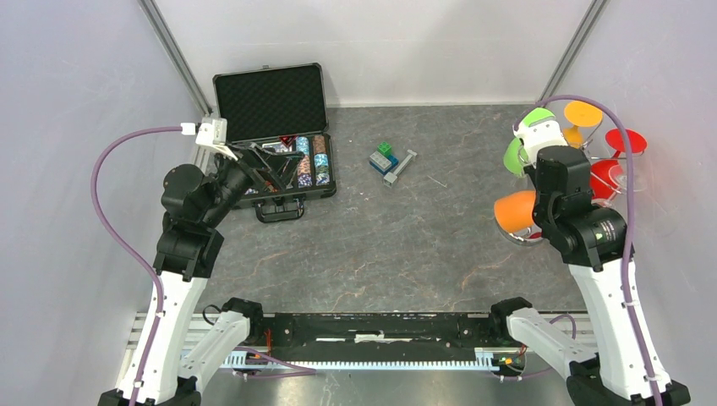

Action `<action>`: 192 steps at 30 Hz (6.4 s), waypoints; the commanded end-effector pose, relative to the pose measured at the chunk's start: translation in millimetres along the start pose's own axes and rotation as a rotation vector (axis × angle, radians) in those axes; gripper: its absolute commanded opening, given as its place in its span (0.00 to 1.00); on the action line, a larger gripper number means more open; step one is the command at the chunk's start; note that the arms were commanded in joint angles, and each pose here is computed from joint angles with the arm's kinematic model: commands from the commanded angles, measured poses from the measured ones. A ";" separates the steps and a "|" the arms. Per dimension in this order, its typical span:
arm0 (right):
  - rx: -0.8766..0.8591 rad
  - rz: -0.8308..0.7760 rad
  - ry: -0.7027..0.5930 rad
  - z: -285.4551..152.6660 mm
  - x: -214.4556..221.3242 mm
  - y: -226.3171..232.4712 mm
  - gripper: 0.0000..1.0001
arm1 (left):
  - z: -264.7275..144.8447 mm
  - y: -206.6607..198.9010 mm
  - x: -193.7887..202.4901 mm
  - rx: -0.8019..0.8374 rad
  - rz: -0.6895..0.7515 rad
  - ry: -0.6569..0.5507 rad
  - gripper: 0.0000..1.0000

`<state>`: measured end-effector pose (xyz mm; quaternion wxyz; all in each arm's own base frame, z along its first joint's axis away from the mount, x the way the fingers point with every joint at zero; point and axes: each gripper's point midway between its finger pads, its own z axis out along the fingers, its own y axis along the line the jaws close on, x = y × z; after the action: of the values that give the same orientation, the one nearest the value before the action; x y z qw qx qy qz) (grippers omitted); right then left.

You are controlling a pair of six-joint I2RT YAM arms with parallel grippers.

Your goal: Take the wine glass off the wine glass rack

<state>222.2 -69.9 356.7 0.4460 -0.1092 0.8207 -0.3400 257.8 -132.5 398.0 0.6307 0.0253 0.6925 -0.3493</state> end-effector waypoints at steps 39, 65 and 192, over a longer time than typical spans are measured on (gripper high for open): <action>0.255 -0.051 0.013 0.2 -4.6 -33.5 0.00 | -0.3 3.3 -11.0 -0.024 0.007 -0.049 1.00; -0.254 0.095 -0.427 -60.7 -24.5 15.2 0.00 | 3.7 -17.0 -3.7 0.077 -0.088 0.009 1.00; -0.467 0.527 -0.786 -58.1 -167.5 208.4 0.90 | -76.0 176.3 162.8 -0.950 0.136 0.957 0.02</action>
<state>299.1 207.9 331.4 0.7391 -0.1398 0.6562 0.0603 240.1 -38.5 164.6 0.2145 -0.0688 0.9732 0.0457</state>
